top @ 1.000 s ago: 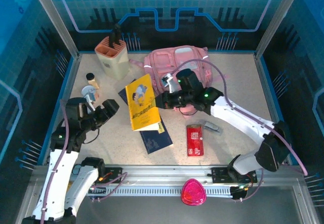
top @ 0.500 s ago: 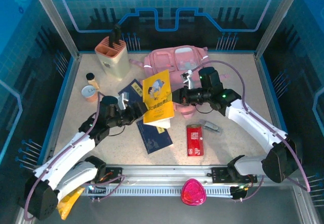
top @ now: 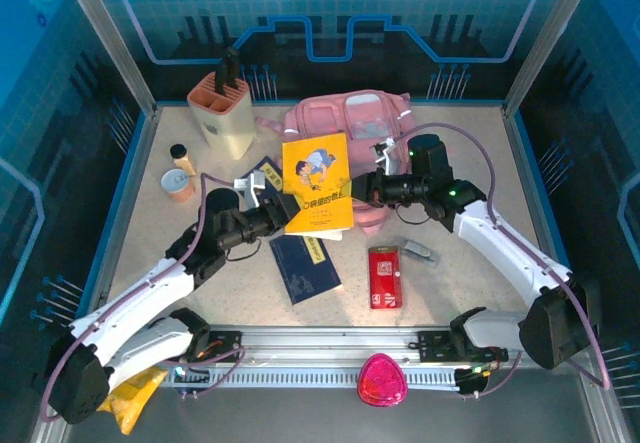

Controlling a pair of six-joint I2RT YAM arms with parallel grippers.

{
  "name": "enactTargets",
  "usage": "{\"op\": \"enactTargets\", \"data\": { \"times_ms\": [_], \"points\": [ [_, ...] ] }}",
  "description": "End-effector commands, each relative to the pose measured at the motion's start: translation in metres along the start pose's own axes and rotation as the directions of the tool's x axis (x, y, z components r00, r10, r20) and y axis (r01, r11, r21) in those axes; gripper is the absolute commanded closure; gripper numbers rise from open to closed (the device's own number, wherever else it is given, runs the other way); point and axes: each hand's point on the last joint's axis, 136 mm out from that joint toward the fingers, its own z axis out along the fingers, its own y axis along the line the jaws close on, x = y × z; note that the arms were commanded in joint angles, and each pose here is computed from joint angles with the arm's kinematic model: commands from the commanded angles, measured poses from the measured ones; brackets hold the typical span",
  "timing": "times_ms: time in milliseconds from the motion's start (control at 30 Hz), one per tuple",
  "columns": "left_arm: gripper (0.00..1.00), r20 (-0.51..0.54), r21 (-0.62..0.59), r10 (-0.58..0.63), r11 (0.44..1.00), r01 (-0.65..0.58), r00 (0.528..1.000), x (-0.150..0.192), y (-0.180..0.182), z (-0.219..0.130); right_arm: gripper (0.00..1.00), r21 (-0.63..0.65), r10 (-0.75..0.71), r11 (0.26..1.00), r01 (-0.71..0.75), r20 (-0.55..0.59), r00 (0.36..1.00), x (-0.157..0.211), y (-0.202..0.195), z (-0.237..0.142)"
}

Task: Pack the student bag

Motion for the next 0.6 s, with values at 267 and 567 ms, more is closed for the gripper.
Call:
{"op": "enactTargets", "data": {
  "times_ms": [267,567],
  "points": [
    [0.93,0.072,0.134,0.083,0.987,-0.092,0.994,-0.012,-0.053,0.002,0.67,-0.003,-0.027,1.0,0.027,0.031,0.999,0.0,-0.01,-0.014],
    [1.0,0.136,0.25,0.093,0.96,-0.125,0.986,-0.018,-0.082,0.002,0.01,-0.003,0.072,0.997,-0.072,-0.016,0.997,0.022,-0.024,-0.022]
  ]
}}
